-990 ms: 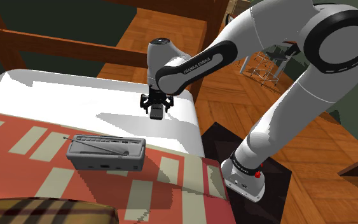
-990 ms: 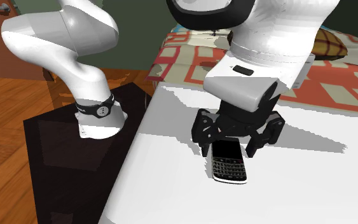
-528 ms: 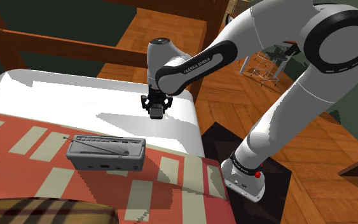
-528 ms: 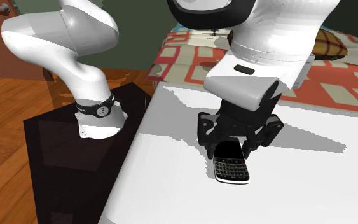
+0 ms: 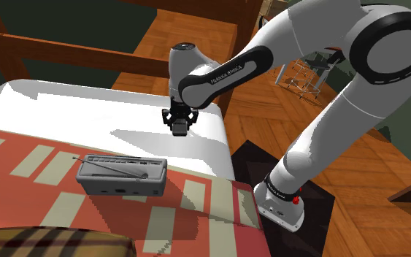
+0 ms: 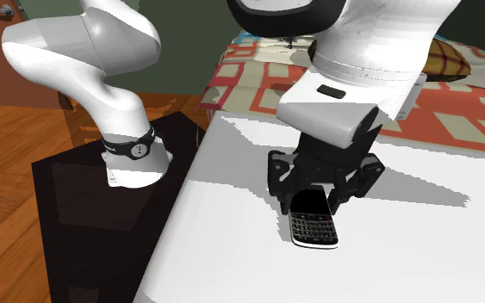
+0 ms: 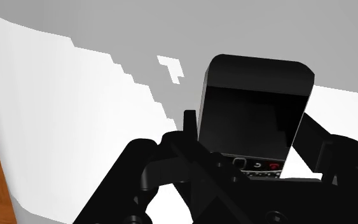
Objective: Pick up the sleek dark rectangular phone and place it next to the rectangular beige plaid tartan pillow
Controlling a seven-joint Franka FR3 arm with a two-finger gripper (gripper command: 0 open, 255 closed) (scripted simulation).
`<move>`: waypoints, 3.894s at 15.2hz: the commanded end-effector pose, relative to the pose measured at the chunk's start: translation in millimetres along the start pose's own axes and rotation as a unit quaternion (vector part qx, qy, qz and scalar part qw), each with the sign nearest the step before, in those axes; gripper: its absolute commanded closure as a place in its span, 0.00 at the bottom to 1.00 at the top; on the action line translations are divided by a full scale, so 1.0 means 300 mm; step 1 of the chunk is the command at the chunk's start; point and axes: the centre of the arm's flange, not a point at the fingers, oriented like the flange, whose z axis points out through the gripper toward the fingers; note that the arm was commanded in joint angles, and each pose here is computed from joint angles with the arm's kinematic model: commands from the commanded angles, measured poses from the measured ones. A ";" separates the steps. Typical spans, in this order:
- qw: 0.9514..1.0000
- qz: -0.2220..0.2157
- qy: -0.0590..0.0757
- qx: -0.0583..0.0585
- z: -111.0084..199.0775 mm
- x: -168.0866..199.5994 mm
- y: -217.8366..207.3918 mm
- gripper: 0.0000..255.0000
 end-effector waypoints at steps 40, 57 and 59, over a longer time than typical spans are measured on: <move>1.000 0.000 -0.001 -0.001 -0.709 0.020 0.042 1.00; 1.000 0.000 -0.001 -0.001 -0.739 -0.661 -0.134 1.00; 1.000 0.000 -0.001 -0.001 -0.743 -0.746 -0.156 1.00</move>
